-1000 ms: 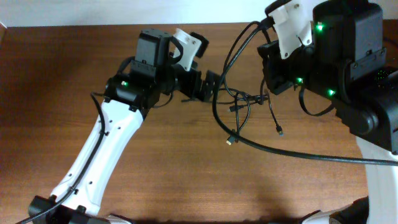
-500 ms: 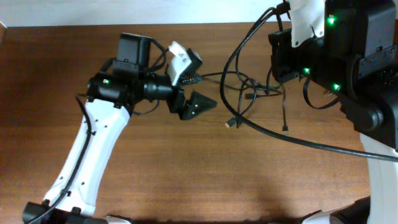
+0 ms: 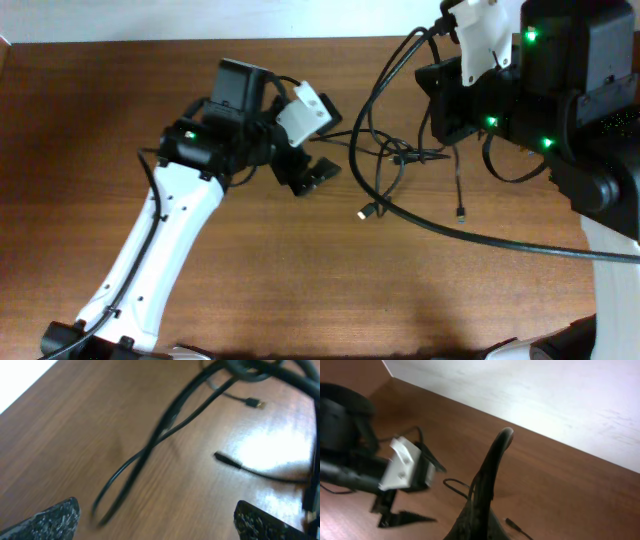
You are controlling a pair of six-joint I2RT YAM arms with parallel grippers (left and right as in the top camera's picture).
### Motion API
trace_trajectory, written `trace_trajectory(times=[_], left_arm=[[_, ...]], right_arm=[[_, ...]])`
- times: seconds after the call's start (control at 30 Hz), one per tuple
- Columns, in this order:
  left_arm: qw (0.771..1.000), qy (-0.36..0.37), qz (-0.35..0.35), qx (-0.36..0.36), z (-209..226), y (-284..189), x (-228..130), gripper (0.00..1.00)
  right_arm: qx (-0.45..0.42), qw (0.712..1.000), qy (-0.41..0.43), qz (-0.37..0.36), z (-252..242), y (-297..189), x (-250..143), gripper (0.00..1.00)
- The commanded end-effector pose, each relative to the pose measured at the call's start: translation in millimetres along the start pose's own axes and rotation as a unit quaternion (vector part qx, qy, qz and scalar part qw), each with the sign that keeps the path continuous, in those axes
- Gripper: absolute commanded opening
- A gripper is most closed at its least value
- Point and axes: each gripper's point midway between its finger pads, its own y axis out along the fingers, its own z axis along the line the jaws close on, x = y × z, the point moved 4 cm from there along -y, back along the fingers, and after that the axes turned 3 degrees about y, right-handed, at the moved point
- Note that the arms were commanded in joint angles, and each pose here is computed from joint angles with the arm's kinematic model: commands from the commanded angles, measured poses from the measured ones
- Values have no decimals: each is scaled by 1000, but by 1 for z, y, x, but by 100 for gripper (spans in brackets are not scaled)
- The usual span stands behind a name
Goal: Untangle cables
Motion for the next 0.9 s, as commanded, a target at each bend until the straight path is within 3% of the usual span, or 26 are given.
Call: trace_trajectory(times=[0.0, 0.03, 0.07, 0.1, 0.13, 0.27, 0.43, 0.57, 0.67, 0.73, 0.87], left_arm=[[999, 25, 12, -27, -16, 20, 4, 99], [999, 24, 18, -33, -16, 27, 2, 99], [999, 21, 22, -36, -15, 30, 0, 84], [999, 18, 26, -38, -14, 34, -3, 49], [999, 19, 28, -35, -13, 34, -3, 0], [997, -2, 70, 42, 4, 20, -11, 0], [972, -61, 58, 218, 36, -70, -15, 0], [927, -168, 74, 327, 62, -157, -68, 0], [895, -240, 96, 363, 72, -190, -106, 0], [859, -286, 100, 412, 79, -216, -125, 0], [837, -309, 92, 442, 78, -235, -133, 0]], right_arm=[[26, 999, 2, -34, 9, -20, 12, 4], [35, 999, 2, -39, 13, -26, 13, 4], [36, 998, 1, -42, 14, -31, 14, 4], [34, 999, 1, -43, 14, -35, 13, 4], [25, 999, 2, -42, 12, -36, 12, 4], [-51, 998, 5, -27, -9, -36, 5, 4], [-123, 991, 36, -33, -55, -42, 7, 4], [-217, 971, 97, -32, -124, -58, -1, 4], [-270, 953, 135, -29, -164, -72, -11, 4], [-307, 938, 158, -28, -187, -86, -18, 4], [-311, 933, 177, -32, -205, -91, -23, 4]])
